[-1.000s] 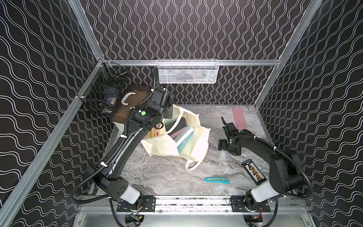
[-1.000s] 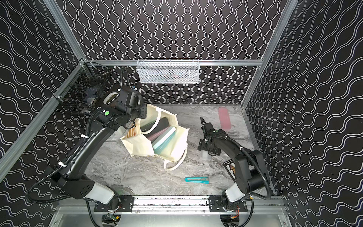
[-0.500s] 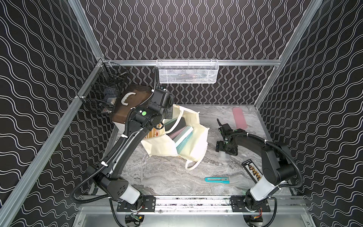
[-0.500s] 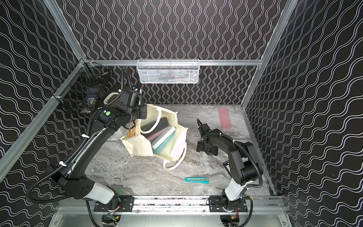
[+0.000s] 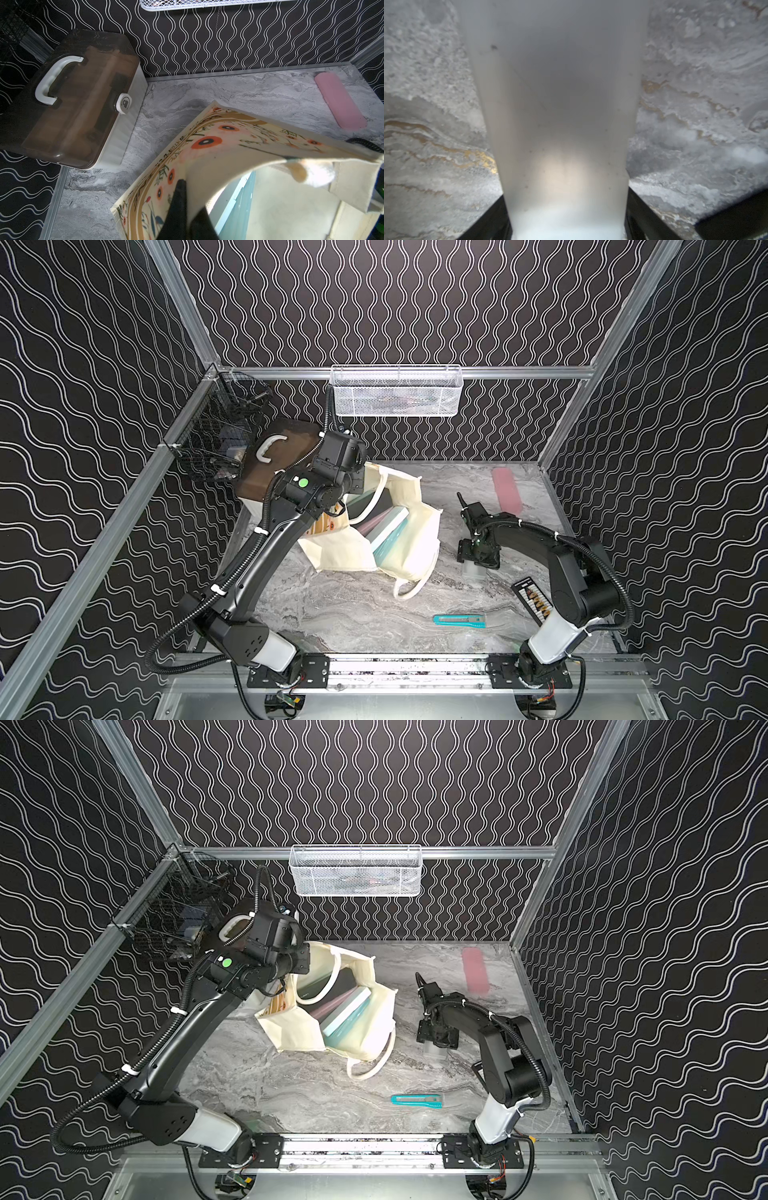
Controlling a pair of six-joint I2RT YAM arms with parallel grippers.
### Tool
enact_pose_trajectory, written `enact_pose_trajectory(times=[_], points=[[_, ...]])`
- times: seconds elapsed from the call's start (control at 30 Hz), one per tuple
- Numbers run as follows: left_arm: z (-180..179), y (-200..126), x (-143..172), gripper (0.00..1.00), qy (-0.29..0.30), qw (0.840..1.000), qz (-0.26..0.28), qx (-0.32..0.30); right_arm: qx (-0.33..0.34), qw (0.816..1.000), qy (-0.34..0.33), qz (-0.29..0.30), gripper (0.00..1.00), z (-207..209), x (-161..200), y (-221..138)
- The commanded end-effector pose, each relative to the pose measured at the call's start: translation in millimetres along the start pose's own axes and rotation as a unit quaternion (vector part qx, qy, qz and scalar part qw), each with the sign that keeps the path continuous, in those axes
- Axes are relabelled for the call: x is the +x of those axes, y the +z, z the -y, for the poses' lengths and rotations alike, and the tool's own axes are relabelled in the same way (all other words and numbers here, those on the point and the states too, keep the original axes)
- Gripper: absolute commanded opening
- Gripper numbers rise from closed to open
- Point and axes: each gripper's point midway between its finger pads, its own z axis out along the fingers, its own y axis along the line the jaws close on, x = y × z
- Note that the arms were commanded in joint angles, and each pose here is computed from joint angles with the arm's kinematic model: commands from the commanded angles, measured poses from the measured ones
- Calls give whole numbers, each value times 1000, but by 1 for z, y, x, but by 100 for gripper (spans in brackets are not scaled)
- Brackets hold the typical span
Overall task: Take out the pencil case from the canvas bag
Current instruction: Pick up the pencil case from the center of the board.
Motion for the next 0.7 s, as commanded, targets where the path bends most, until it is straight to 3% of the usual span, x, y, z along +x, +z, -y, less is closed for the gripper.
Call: enact_pose_trajectory(times=[0.0, 0.3, 0.5, 0.67], points=[[1, -6, -18, 0, -19, 999, 38, 7, -3, 1000, -1, 13, 74, -1, -4, -3], [-1, -8, -15, 0, -15, 999, 36, 9, -12, 999, 3, 44, 71, 2, -11, -21], [1, -5, -3, 0, -8, 1000, 21, 17, -68, 988, 8, 142, 69, 0, -35, -70], [3, -5, 1, 0, -7, 1000, 17, 24, -47, 966, 29, 252, 56, 18, -66, -113]])
